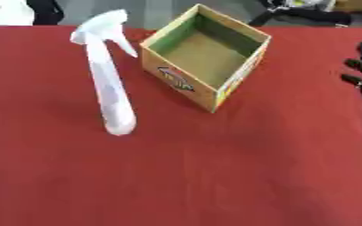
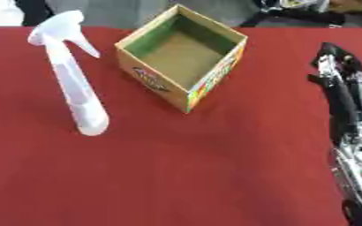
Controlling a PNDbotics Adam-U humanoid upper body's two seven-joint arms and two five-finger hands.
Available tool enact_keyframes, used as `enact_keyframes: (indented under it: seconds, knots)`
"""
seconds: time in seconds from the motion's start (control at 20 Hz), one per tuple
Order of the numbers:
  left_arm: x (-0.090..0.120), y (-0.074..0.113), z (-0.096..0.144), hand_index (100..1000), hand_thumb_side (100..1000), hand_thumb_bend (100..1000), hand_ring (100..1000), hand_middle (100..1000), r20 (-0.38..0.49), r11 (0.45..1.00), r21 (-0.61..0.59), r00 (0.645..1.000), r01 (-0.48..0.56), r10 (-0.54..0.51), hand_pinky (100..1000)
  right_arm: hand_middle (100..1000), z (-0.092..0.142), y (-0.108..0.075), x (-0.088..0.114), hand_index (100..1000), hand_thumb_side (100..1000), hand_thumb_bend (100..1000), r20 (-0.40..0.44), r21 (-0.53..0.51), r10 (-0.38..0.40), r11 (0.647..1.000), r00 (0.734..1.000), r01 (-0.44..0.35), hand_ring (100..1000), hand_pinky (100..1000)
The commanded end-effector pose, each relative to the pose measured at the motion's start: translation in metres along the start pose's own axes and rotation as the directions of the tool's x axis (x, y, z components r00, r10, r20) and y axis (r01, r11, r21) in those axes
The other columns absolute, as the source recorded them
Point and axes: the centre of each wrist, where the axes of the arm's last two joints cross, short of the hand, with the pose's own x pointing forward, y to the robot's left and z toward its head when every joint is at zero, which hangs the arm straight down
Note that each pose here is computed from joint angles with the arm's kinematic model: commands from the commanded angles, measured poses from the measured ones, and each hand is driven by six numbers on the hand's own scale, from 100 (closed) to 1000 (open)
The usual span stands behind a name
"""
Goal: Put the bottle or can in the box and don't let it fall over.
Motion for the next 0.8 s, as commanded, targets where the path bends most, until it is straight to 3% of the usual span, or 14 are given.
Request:
enact_keyframes:
  seconds: [0.05,0.4,0.6,0.8]
  knots:
    - [0.01,0.002,-0.005,753,732,100,616,663,0.035,1.0,-0.014,0.999,0.016,-0.015,742,880,-0.002,-0.001,0.006,828,639,100,0.023,0.006,-0.005,1.0,1.0,0.005,842,789]
    - [0.016,0.005,-0.012,757,707,100,619,668,0.067,0.997,-0.052,0.996,0.057,-0.054,742,879,-0.002,-0.001,0.005,827,642,100,0.017,0.008,-0.006,1.0,1.0,0.006,841,789]
    - [0.033,0.013,-0.029,768,682,100,630,680,0.147,0.97,-0.163,0.977,0.18,-0.157,748,878,0.0,-0.001,0.003,826,643,100,0.007,0.011,-0.002,1.0,1.0,0.002,840,789]
    - [0.057,0.022,-0.048,784,665,100,669,715,0.242,0.897,-0.291,0.933,0.332,-0.267,774,878,0.001,-0.001,0.0,826,645,100,-0.005,0.021,0.0,1.0,1.0,0.0,838,789]
